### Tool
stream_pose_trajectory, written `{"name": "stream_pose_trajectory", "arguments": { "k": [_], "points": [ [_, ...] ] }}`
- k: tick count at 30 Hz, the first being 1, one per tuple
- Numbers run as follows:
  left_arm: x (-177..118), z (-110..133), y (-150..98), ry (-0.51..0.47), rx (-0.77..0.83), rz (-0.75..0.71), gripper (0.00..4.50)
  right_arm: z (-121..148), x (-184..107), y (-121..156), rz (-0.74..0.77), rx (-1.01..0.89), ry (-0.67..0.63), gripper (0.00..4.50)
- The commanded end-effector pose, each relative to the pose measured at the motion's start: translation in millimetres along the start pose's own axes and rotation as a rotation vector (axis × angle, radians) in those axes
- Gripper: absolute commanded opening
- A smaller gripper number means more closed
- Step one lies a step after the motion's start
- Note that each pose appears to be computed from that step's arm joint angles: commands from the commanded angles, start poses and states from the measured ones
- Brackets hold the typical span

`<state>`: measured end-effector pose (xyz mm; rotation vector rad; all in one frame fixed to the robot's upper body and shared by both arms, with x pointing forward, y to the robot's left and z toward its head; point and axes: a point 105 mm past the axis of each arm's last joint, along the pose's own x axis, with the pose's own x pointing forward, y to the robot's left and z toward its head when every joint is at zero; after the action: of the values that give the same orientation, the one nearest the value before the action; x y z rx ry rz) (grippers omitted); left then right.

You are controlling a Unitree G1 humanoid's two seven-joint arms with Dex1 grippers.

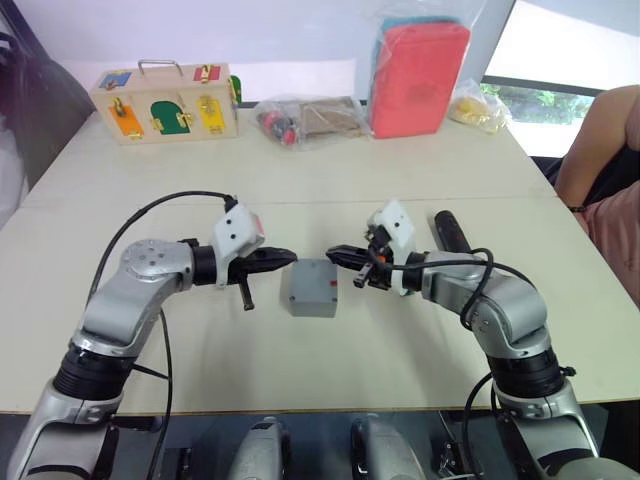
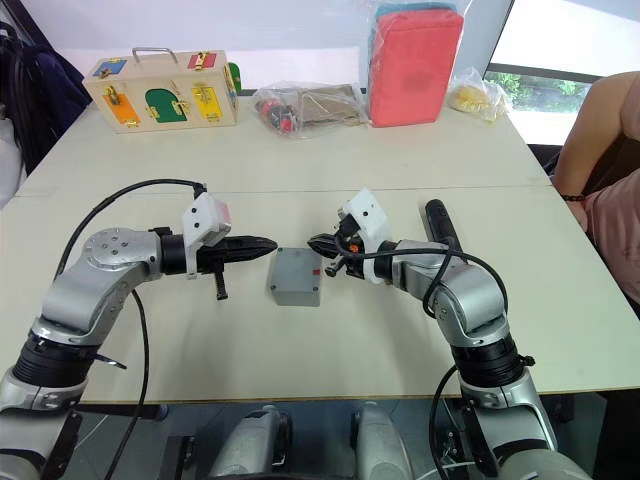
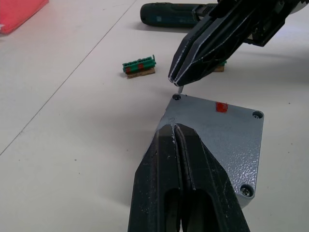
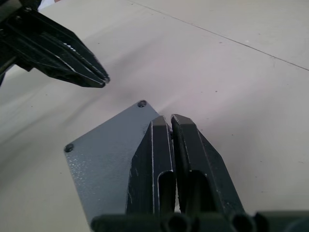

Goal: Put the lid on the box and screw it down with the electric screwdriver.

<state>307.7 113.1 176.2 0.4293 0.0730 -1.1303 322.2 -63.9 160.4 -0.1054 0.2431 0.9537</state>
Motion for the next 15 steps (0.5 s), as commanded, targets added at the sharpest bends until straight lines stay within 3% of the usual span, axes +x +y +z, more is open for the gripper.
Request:
{"name": "stream_pose_trajectory", "arguments": {
  "k": [1,15],
  "points": [
    [-5.4,12.1,-0.2,-0.024,0.037,0.007,0.0,9.1,-0.2,0.0,0.004,-0.04,-0.023,0.07],
    [-7.3,13.4,-1.8,-0.025,0.024,0.007,0.0,-2.6,5.1,-4.5,0.013,-0.038,0.036,0.07]
  ]
}}
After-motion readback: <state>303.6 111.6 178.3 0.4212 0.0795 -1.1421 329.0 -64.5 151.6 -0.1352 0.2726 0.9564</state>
